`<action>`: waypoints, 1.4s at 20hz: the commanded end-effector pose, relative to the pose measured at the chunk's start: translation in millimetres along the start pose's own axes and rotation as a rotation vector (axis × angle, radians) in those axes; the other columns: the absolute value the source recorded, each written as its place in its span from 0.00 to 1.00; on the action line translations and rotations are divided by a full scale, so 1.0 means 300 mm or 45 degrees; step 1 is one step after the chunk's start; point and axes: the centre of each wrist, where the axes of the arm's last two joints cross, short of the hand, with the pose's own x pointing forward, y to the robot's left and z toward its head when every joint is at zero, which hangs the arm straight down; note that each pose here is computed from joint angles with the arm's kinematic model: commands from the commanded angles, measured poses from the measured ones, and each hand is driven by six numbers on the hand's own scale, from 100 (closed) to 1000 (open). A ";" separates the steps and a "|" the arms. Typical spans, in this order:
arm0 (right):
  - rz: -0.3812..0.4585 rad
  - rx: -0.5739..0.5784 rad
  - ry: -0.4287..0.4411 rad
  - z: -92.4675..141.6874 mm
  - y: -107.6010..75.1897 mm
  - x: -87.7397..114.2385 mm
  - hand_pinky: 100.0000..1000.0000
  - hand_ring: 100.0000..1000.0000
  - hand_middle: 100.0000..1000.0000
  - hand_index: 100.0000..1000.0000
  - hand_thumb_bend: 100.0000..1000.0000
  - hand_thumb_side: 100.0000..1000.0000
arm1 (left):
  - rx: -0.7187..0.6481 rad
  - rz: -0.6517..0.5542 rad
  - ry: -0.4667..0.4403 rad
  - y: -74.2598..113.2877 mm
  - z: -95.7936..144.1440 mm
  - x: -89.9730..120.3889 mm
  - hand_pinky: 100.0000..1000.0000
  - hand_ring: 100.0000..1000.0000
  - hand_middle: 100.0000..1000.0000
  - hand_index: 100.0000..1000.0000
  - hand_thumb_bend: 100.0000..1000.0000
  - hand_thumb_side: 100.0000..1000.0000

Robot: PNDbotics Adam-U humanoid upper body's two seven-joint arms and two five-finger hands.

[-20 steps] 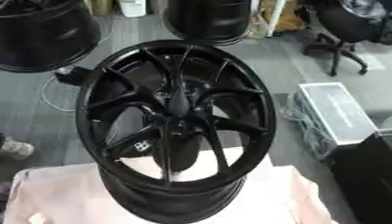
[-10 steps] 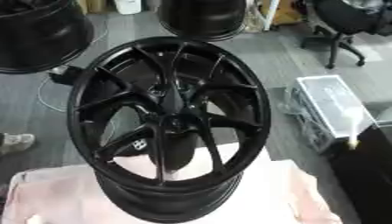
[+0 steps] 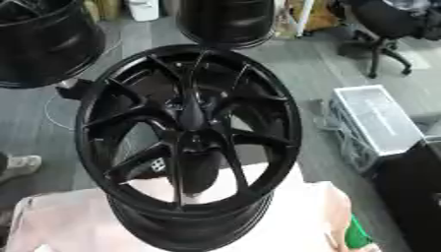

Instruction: Pull the pin out of the wheel hub.

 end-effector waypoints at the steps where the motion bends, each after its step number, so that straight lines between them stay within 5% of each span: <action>1: -0.009 -0.012 -0.060 -0.013 -0.021 0.053 0.37 0.37 0.77 0.89 0.55 0.18 | -0.012 -0.009 -0.023 -0.002 -0.005 0.019 0.45 0.52 0.60 0.65 0.23 0.98; 13: 0.016 0.028 -0.096 -0.008 0.021 0.070 0.37 0.38 0.75 0.88 0.54 0.17 | -0.010 -0.007 -0.023 -0.002 -0.005 0.020 0.45 0.52 0.60 0.65 0.23 0.98; 18: -0.008 0.046 -0.223 -0.002 0.064 0.122 0.40 0.40 0.73 0.88 0.53 0.20 | -0.005 -0.005 -0.022 0.000 -0.003 0.019 0.45 0.52 0.60 0.65 0.22 0.98; 23: -0.178 0.142 -0.546 0.069 0.227 0.232 0.40 0.40 0.70 0.88 0.48 0.22 | -0.008 -0.002 -0.027 -0.004 -0.005 0.020 0.45 0.53 0.60 0.65 0.22 0.98; 28: -0.392 0.361 -0.882 0.285 0.452 0.357 0.41 0.41 0.70 0.88 0.44 0.22 | -0.011 0.003 -0.044 -0.009 -0.009 0.027 0.45 0.54 0.60 0.65 0.22 0.99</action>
